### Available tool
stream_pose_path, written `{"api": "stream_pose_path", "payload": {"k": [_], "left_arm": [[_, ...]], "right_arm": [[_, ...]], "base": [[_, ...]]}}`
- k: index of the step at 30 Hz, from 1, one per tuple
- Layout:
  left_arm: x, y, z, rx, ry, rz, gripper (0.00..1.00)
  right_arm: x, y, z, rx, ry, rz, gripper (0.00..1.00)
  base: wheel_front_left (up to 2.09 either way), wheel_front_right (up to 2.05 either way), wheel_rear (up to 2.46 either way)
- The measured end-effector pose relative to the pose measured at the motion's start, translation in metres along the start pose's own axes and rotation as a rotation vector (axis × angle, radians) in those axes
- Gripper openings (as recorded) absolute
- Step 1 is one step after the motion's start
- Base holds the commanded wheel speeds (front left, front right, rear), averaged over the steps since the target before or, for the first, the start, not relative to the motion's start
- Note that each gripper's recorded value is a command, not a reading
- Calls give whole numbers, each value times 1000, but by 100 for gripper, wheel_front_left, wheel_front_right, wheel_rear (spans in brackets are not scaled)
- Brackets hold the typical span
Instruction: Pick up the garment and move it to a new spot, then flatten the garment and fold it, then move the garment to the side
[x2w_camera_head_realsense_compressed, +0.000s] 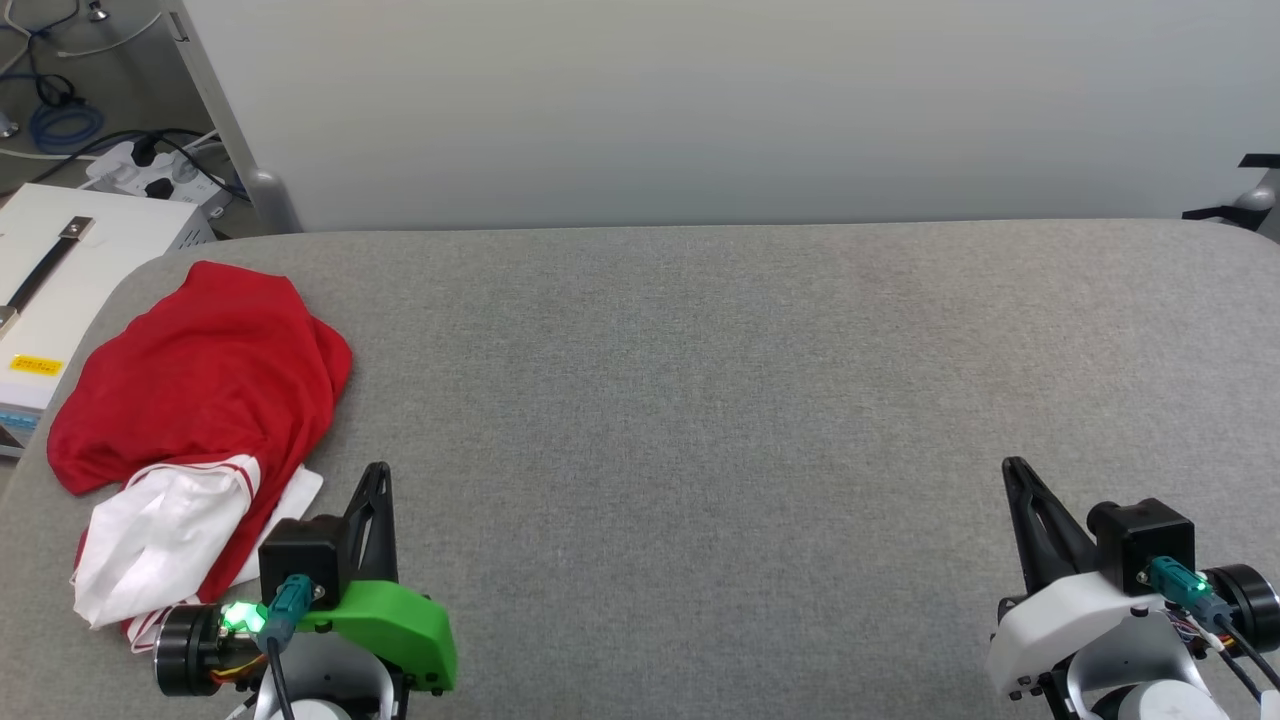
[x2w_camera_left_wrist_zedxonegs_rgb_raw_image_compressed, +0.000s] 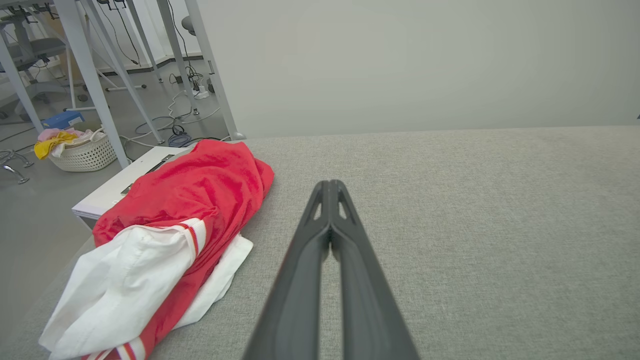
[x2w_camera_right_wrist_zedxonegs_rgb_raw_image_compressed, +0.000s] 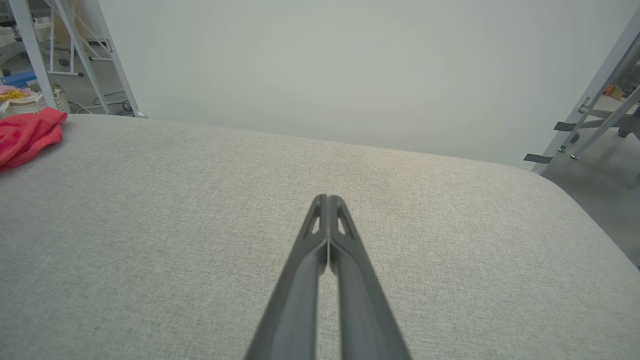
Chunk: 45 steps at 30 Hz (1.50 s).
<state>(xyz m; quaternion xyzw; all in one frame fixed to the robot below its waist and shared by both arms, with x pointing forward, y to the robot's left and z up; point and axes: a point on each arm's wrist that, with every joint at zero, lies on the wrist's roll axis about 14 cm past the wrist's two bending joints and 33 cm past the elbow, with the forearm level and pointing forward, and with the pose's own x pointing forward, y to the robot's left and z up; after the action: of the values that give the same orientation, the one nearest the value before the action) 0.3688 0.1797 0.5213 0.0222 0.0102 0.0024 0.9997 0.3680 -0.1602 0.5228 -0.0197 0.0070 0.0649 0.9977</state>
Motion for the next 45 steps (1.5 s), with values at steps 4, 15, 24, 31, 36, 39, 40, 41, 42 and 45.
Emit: {"api": "stream_pose_path", "payload": {"k": [4, 15, 24, 31, 36, 39, 40, 41, 42, 45], "left_arm": [[0, 0, 0, 0, 0, 0, 0], [0, 0, 0, 0, 0, 0, 0], [0, -1, -1, 0, 2, -1, 100], [0, -2, 1, -2, -10, 4, 100], [0, -4, 4, -9, -24, 2, 100], [0, -4, 5, -10, -32, 4, 100], [0, -4, 5, -10, -34, 4, 100], [0, -4, 6, -11, -36, 5, 100], [0, -4, 6, -14, -39, 7, 100], [0, -5, 8, -18, -47, 7, 100]], "right_arm": [[0, 0, 0, 0, 0, 0, 0], [0, 0, 0, 0, 0, 0, 0], [0, -1, 0, 2, -1, -2, 100], [0, -3, 2, 14, -14, -9, 100], [0, -5, 5, 21, -29, -15, 100], [0, -6, 8, 28, -42, -17, 100], [0, -6, 8, 29, -45, -18, 100], [0, -6, 9, 30, -50, -18, 100], [0, -7, 10, 32, -53, -19, 100], [0, -7, 12, 37, -63, -19, 100]], "base": [[0, 0, 0], [0, 0, 0], [0, 0, 0], [0, 0, 0], [0, 0, 0], [0, 0, 0], [0, 0, 0], [0, 0, 0], [0, 0, 0], [0, 0, 0]]}}
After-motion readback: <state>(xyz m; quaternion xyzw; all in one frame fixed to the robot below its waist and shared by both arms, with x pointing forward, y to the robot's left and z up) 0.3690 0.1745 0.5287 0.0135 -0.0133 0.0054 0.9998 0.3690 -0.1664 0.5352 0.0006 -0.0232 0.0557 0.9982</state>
